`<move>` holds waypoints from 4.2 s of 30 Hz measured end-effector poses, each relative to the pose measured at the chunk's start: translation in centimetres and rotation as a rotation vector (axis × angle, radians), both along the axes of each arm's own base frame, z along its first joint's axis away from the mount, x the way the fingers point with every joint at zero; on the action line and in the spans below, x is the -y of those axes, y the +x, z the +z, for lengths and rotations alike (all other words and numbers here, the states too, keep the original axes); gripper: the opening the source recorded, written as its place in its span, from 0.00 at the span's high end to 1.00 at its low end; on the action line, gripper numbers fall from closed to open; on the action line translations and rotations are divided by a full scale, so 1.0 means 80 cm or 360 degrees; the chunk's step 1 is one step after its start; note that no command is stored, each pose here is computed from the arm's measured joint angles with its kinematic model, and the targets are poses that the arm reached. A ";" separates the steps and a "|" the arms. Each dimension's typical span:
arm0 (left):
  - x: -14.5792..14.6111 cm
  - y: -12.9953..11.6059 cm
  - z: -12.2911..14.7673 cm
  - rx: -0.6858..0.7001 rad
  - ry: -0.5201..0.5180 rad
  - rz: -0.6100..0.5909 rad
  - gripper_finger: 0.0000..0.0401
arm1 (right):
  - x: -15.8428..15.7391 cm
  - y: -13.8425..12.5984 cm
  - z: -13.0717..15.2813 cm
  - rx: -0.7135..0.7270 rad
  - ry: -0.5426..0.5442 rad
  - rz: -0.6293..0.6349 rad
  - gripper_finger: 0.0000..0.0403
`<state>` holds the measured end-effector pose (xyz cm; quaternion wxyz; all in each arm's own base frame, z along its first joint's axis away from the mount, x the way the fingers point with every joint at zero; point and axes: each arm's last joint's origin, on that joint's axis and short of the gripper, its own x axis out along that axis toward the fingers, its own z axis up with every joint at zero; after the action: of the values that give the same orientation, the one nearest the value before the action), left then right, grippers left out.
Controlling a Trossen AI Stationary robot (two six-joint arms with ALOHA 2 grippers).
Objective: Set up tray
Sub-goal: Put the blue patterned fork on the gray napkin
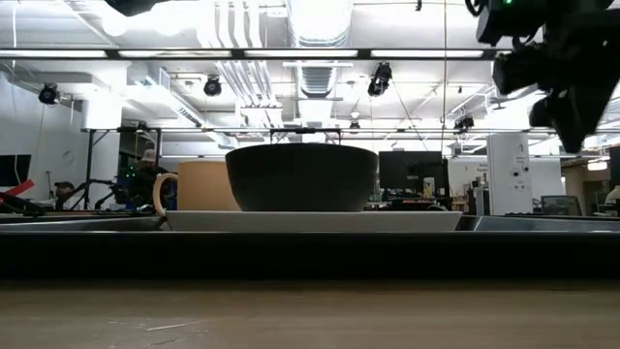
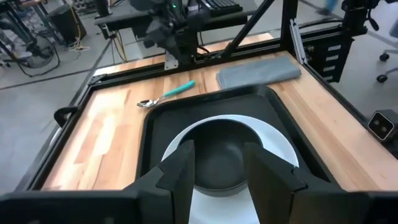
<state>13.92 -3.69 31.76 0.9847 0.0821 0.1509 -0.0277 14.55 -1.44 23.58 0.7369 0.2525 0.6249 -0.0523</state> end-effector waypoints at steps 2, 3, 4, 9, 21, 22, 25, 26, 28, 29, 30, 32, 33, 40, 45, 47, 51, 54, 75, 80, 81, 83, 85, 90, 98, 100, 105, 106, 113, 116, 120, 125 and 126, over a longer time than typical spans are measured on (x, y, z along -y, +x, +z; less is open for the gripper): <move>0.000 0.000 0.000 -0.0001 -0.0003 0.0001 0.70 | -0.004 0.005 -0.006 -0.0058 0.0009 0.0030 0.44; 0.000 0.000 0.000 -0.0001 -0.0003 0.0001 0.70 | -0.006 0.008 -0.009 -0.0082 0.0014 0.0043 0.44; 0.000 0.000 0.000 -0.0001 -0.0003 0.0001 0.70 | -0.008 0.011 -0.012 -0.0106 0.0018 0.0066 0.44; 0.000 0.001 -0.002 -0.0011 -0.0006 0.0002 0.70 | -0.027 0.028 -0.029 -0.0219 0.0014 0.0182 0.44; 0.001 0.001 -0.010 -0.0045 0.0004 0.0002 0.70 | -0.086 0.058 -0.062 -0.0244 -0.0138 0.0288 0.44; 0.001 0.001 -0.011 -0.0045 0.0005 0.0003 0.70 | -0.092 0.061 -0.064 -0.0220 -0.0133 0.0298 0.44; 0.001 0.003 -0.013 -0.0059 0.0009 0.0002 0.70 | -0.105 0.065 -0.072 -0.0213 -0.0130 0.0316 0.44; 0.001 0.003 -0.014 -0.0062 0.0010 0.0002 0.70 | -0.109 0.065 -0.075 -0.0230 -0.0143 0.0328 0.44; 0.001 0.003 -0.014 -0.0066 0.0011 0.0001 0.70 | -0.114 0.065 -0.081 -0.0256 -0.0165 0.0356 0.44; 0.001 0.003 -0.014 -0.0066 0.0011 0.0002 0.70 | -0.116 0.064 -0.083 -0.0266 -0.0189 0.0363 0.44; 0.002 0.004 -0.014 -0.0069 0.0012 0.0001 0.70 | -0.118 0.062 -0.086 -0.0273 -0.0216 0.0365 0.44; 0.002 0.005 -0.014 -0.0069 0.0011 0.0000 0.70 | -0.122 0.061 -0.091 -0.0262 -0.0254 0.0358 0.44; 0.002 0.004 -0.014 -0.0072 0.0012 -0.0001 0.70 | -0.124 0.059 -0.093 -0.0255 -0.0275 0.0348 0.44; 0.002 0.004 -0.014 -0.0076 0.0007 -0.0004 0.70 | -0.131 0.037 -0.101 -0.0263 -0.0307 0.0259 0.44; 0.002 0.004 -0.014 -0.0074 0.0005 -0.0004 0.70 | -0.137 0.035 -0.097 -0.0173 -0.0255 0.0222 0.47; 0.002 0.004 -0.014 -0.0073 0.0004 -0.0004 0.70 | -0.137 0.036 -0.098 -0.0163 -0.0264 0.0222 0.47; 0.002 0.006 -0.014 -0.0082 -0.0002 -0.0001 0.70 | -0.136 0.037 -0.107 -0.0166 -0.0301 0.0226 0.48; 0.003 0.007 -0.015 -0.0090 -0.0023 0.0007 0.70 | -0.136 0.036 -0.113 -0.0140 -0.0295 0.0233 0.48; 0.004 0.011 -0.016 -0.0099 -0.0027 0.0008 0.70 | -0.133 0.031 -0.134 -0.0044 -0.0266 0.0185 0.95; 0.004 0.011 -0.016 -0.0099 -0.0027 0.0008 0.70 | -0.132 0.030 -0.126 -0.0045 -0.0277 0.0164 0.98; 0.004 0.011 -0.016 -0.0099 -0.0027 0.0008 0.70 | -0.131 0.028 -0.122 -0.0069 -0.0296 0.0164 0.98; 0.004 0.011 -0.016 -0.0099 -0.0027 0.0008 0.70 | -0.130 0.027 -0.109 -0.0105 -0.0322 0.0165 0.98; 0.004 0.011 -0.016 -0.0099 -0.0027 0.0008 0.70 | -0.133 0.027 -0.089 -0.0127 -0.0371 0.0175 0.98; 0.004 0.011 -0.016 -0.0100 -0.0026 0.0008 0.70 | -0.143 0.023 -0.031 -0.0211 -0.0507 0.0238 0.98; 0.004 0.011 -0.016 -0.0100 -0.0026 0.0008 0.70 | -0.168 0.039 0.026 0.0039 -0.0525 0.0325 0.98; 0.004 0.011 -0.016 -0.0100 -0.0026 0.0008 0.70 | -0.175 0.045 0.031 0.0050 -0.0526 0.0364 0.98; 0.004 0.011 -0.016 -0.0100 -0.0026 0.0008 0.70 | -0.194 0.051 0.049 0.0031 -0.0536 0.0435 0.98; 0.004 0.011 -0.016 -0.0100 -0.0027 0.0008 0.70 | -0.199 0.052 0.053 0.0037 -0.0532 0.0446 0.98; 0.004 0.011 -0.015 -0.0101 -0.0073 0.0025 0.70 | -0.232 0.042 0.096 0.0001 -0.0479 0.0431 0.98; 0.004 0.011 -0.014 -0.0094 -0.0089 0.0029 0.70 | -0.240 0.047 0.117 0.0058 -0.0435 0.0425 0.98; 0.004 0.011 -0.014 -0.0096 -0.0102 0.0034 0.70 | -0.241 0.072 0.128 0.0122 -0.0415 0.0503 0.98; 0.004 0.011 -0.014 -0.0096 -0.0118 0.0039 0.70 | -0.241 0.107 0.113 0.0143 -0.0411 0.0707 0.98; 0.004 0.011 -0.014 -0.0095 -0.0118 0.0039 0.70 | -0.238 0.113 0.112 0.0160 -0.0419 0.0735 0.98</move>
<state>14.80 -4.02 30.66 0.9824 0.0429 0.1802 -0.0236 23.58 17.61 32.53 0.7859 0.0077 0.6164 0.0490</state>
